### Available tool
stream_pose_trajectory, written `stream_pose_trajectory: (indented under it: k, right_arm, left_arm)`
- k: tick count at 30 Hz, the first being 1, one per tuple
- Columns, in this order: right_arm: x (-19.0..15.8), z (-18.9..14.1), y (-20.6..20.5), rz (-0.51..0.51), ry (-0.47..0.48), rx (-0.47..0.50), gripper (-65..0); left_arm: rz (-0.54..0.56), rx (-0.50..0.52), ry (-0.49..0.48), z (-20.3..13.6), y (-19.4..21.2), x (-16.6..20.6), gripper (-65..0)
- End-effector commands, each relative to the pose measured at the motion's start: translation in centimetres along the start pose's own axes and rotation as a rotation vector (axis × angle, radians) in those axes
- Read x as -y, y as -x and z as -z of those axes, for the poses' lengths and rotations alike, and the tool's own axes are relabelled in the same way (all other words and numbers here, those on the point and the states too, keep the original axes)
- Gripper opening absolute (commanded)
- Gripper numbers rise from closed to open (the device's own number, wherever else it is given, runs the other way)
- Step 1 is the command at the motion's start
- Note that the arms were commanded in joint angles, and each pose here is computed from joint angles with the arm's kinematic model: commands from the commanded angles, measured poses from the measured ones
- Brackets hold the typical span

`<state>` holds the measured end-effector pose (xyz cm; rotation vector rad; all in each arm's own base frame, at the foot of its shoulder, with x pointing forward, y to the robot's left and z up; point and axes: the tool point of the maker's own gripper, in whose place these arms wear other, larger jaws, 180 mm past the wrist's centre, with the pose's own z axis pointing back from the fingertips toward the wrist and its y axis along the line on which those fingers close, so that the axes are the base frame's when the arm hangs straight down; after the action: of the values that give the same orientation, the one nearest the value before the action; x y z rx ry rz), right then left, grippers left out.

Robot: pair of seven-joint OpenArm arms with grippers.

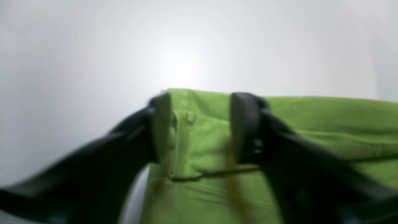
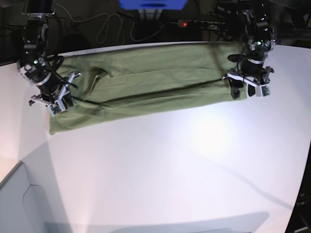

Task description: Fold the T-shirt properly

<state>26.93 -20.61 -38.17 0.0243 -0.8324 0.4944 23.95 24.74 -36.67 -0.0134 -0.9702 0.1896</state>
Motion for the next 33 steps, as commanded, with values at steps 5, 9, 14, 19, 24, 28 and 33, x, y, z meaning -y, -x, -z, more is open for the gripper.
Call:
stream_pose_trajectory:
  k: [5,9,14,19,24,28,33]
  right_arm:
    - [0.8,-0.9,-0.1,-0.045,-0.001,0.007,-41.8]
    - [0.9,-1.3,0.5,-0.058,-0.004,-0.007,-40.3]
    - [0.9,-1.6,-1.1,-0.079,0.006,0.031,-40.0]
    - [1.0,-1.3,-3.4,-0.075,0.022,0.086,-39.8]
    - [1.3,-0.6,-2.6,-0.051,0.016,0.065,-37.4]
    - [0.8,-0.2,-3.0,-0.033,0.010,0.080,-30.6]
    - [1.3,0.6,-2.6,-0.013,0.010,0.068,-29.8]
  left_arm:
    - [0.023,0.069,0.011,-0.6,-2.2,0.3,-22.6]
    - [0.027,0.085,0.015,-0.9,-2.8,0.6,-22.3]
    - [0.024,0.080,0.014,-0.8,-2.6,0.5,-22.2]
    - [0.024,0.075,0.013,-0.8,-2.4,0.5,-22.2]
    - [0.028,0.072,0.012,-0.9,-2.3,0.4,-22.2]
    - [0.026,0.072,0.012,-0.9,-2.3,0.5,-22.2]
    - [0.024,0.074,0.013,-0.8,-2.3,0.5,-22.3]
